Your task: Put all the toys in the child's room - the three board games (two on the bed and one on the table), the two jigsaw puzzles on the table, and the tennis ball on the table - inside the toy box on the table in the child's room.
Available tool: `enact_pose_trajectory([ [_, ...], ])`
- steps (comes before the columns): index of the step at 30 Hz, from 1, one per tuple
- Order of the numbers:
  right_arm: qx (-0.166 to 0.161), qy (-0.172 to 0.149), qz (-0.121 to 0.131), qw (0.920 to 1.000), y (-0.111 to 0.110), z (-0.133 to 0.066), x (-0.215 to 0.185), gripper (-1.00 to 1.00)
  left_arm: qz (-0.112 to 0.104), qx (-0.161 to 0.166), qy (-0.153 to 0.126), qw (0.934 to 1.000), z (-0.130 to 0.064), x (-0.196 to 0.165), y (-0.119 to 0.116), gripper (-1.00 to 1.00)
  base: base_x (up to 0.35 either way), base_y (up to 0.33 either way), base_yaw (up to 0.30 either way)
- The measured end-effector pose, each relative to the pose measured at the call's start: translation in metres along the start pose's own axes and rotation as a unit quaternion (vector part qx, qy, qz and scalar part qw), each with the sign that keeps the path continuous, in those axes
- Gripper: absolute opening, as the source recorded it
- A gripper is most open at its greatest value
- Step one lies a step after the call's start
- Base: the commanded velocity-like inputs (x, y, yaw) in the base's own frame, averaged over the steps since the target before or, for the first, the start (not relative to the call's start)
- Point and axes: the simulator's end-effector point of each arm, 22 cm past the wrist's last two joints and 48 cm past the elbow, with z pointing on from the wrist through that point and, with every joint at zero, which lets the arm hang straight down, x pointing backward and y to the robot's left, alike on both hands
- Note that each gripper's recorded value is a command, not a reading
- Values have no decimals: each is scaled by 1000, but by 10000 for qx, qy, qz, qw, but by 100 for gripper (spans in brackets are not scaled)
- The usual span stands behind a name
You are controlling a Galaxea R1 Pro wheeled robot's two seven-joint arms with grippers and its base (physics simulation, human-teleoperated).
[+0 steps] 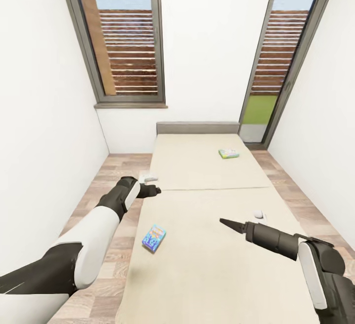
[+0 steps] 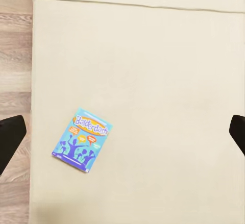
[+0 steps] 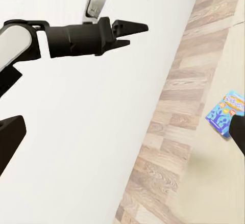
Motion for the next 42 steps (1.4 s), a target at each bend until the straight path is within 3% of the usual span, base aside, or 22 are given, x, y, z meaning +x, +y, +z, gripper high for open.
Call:
enact_pose_trajectory([
  [4,-225,-234,-353,9988,18,12,-50,100,3,-30,52,10000,4,5,-2,100,0,0,0],
  [11,-359,-357,-431,9978,20,27,-90,100,0,-79,121,9999,11,12,-1,100,0,0,0],
  [22,-291,-202,-72,9993,-4,37,-75,100,-13,-90,228,9997,21,22,1,100,0,0,0],
  [38,-198,-60,129,9997,-21,38,-51,100,-39,-84,353,9993,34,34,2,100,0,0,0],
  [42,-188,-53,34,9998,-16,33,-43,100,-47,-88,384,9992,37,37,4,100,0,0,0],
])
